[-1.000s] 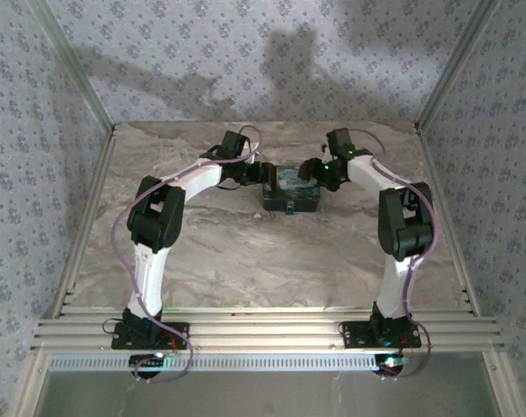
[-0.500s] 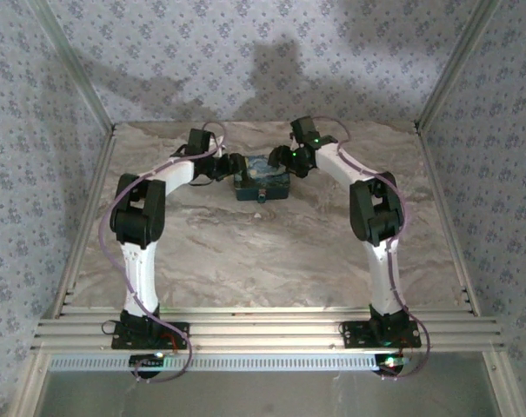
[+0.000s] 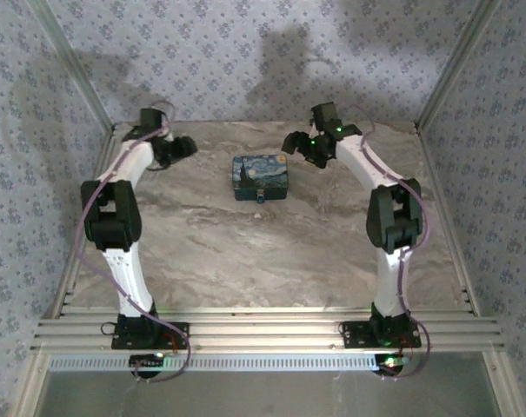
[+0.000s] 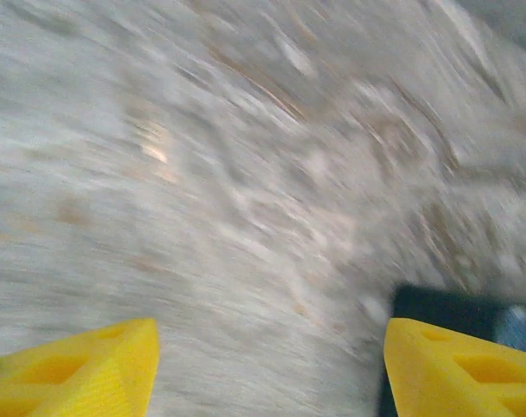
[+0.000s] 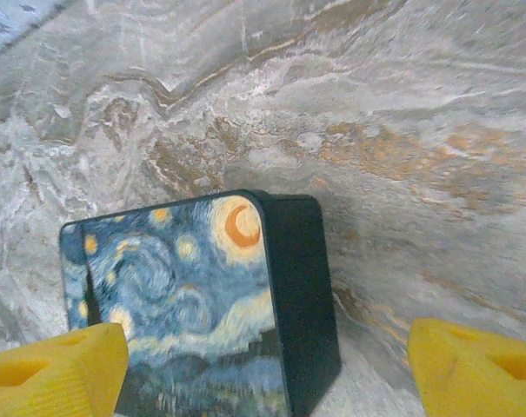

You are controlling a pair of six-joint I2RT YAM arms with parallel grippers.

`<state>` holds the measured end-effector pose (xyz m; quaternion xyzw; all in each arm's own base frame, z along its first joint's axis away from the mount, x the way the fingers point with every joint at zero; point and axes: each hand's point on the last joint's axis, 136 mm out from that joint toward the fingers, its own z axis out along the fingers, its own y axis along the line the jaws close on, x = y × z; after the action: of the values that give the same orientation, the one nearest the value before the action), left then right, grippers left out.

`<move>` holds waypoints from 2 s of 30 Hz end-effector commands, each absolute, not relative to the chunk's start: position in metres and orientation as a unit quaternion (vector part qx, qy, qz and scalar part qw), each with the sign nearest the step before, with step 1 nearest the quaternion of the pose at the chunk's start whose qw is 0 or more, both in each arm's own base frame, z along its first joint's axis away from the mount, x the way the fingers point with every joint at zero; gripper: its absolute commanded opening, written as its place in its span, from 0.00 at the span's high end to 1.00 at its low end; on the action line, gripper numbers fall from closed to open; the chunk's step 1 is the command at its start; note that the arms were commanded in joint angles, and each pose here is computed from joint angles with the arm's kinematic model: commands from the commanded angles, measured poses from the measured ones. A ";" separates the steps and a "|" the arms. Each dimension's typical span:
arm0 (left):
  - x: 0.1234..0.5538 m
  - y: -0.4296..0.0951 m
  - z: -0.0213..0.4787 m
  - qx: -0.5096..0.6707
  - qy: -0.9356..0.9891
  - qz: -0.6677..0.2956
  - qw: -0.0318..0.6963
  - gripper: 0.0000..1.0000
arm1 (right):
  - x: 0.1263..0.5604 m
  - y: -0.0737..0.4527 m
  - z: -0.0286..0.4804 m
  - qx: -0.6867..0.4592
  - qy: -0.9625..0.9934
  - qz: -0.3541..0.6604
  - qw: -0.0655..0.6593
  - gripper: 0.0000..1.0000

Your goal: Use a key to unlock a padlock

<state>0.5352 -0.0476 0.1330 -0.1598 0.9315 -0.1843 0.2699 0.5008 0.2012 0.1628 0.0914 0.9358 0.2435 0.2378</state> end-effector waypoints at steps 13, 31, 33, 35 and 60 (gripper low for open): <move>0.595 -0.015 0.090 -0.211 0.951 -0.072 0.215 0.57 | 0.434 0.195 0.161 0.036 0.953 0.193 0.229 0.14; 0.612 -0.028 0.046 -0.198 0.955 -0.049 0.214 0.63 | 0.426 0.199 0.151 0.022 0.957 0.191 0.217 0.14; 0.613 -0.028 0.042 -0.196 0.956 -0.045 0.213 0.64 | 0.424 0.199 0.149 0.022 0.958 0.190 0.215 0.14; 0.612 -0.028 0.039 -0.195 0.957 -0.041 0.210 0.66 | 0.424 0.198 0.150 0.022 0.958 0.190 0.215 0.14; 0.538 -0.075 0.072 0.003 0.972 -0.105 0.211 1.00 | 0.396 0.196 0.165 0.056 0.940 0.239 0.235 0.14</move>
<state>0.5467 -0.0624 0.0337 -0.0529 0.9817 -0.0850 0.1620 0.4030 0.1929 0.1489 0.0471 0.9502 0.2157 0.2201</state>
